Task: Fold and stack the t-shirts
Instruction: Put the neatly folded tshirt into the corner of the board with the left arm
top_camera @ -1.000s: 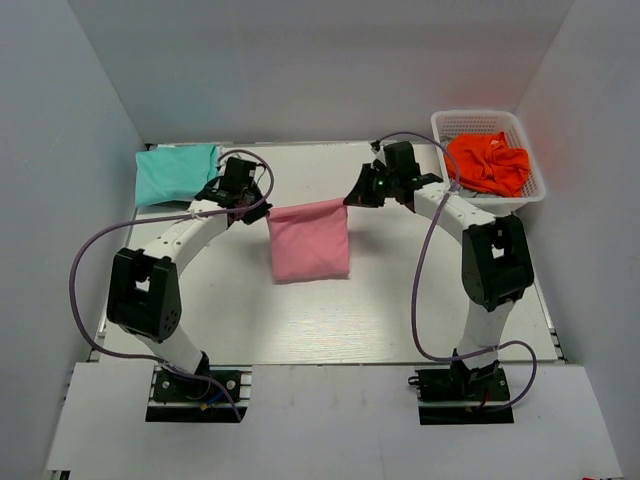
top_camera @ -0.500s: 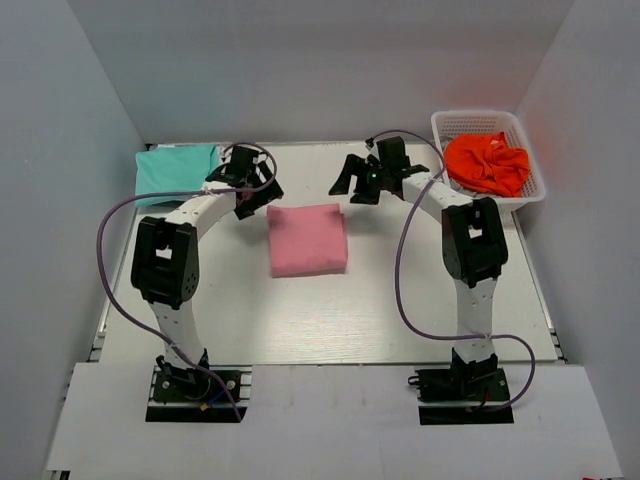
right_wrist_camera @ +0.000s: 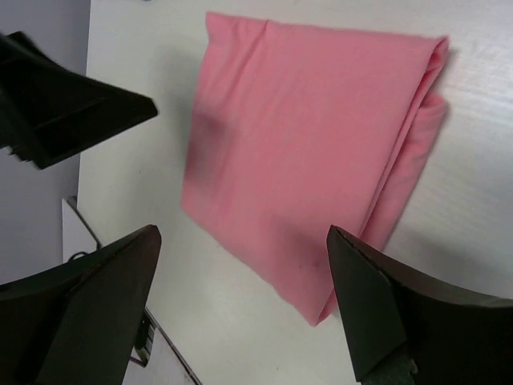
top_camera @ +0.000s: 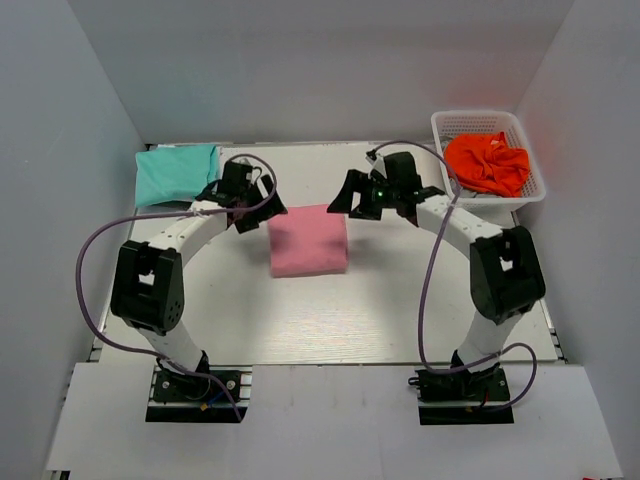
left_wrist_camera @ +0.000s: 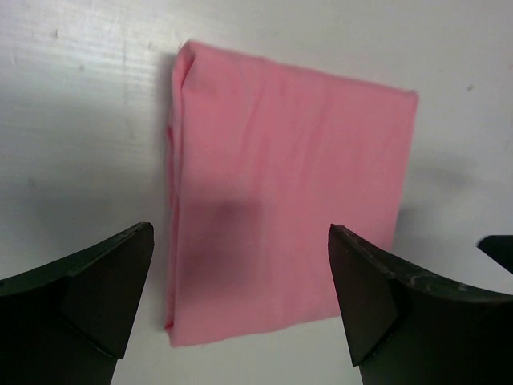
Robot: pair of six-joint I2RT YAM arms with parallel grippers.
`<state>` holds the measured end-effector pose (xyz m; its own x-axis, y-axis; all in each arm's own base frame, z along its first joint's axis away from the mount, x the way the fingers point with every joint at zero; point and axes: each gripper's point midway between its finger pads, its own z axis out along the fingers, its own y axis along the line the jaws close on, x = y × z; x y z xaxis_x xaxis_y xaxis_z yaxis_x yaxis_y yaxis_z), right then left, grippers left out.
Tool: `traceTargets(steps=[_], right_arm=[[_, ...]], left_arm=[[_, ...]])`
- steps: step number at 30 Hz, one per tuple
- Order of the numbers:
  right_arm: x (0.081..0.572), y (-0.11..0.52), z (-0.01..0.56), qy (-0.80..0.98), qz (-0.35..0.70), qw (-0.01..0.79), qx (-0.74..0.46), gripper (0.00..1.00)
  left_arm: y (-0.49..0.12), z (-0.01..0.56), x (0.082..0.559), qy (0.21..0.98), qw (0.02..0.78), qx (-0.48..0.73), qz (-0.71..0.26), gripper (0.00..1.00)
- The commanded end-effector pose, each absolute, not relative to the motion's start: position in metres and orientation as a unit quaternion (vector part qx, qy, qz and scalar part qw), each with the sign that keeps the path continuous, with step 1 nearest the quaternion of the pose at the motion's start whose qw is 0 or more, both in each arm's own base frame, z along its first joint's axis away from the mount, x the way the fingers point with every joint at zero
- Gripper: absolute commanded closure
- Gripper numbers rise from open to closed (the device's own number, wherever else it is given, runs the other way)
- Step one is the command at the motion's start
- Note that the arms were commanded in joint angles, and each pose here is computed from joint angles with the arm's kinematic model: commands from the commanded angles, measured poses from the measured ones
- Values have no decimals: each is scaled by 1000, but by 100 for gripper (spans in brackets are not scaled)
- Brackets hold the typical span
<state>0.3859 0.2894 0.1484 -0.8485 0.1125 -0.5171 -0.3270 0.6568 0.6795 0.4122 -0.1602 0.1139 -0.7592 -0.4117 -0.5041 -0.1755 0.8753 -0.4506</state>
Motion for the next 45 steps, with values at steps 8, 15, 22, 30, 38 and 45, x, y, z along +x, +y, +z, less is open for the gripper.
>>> traceTargets(steps=[8, 15, 22, 30, 38, 45], right_arm=[[339, 269, 167, 856, 411, 305, -78, 10], [321, 247, 167, 863, 384, 322, -68, 10], [321, 217, 157, 882, 315, 350, -30, 10], [318, 184, 145, 894, 250, 371, 20, 10], [309, 159, 111, 913, 211, 344, 58, 10], [309, 145, 92, 920, 193, 332, 73, 10]], left_arm=[[-155, 66, 381, 943, 262, -138, -151, 2], [-165, 29, 386, 960, 225, -123, -110, 14], [-164, -12, 365, 976, 189, -102, -23, 37], [-161, -30, 357, 980, 174, -81, 43, 75], [-120, 36, 413, 947, 257, -61, 184, 100], [-106, 125, 469, 901, 375, -11, 217, 100]])
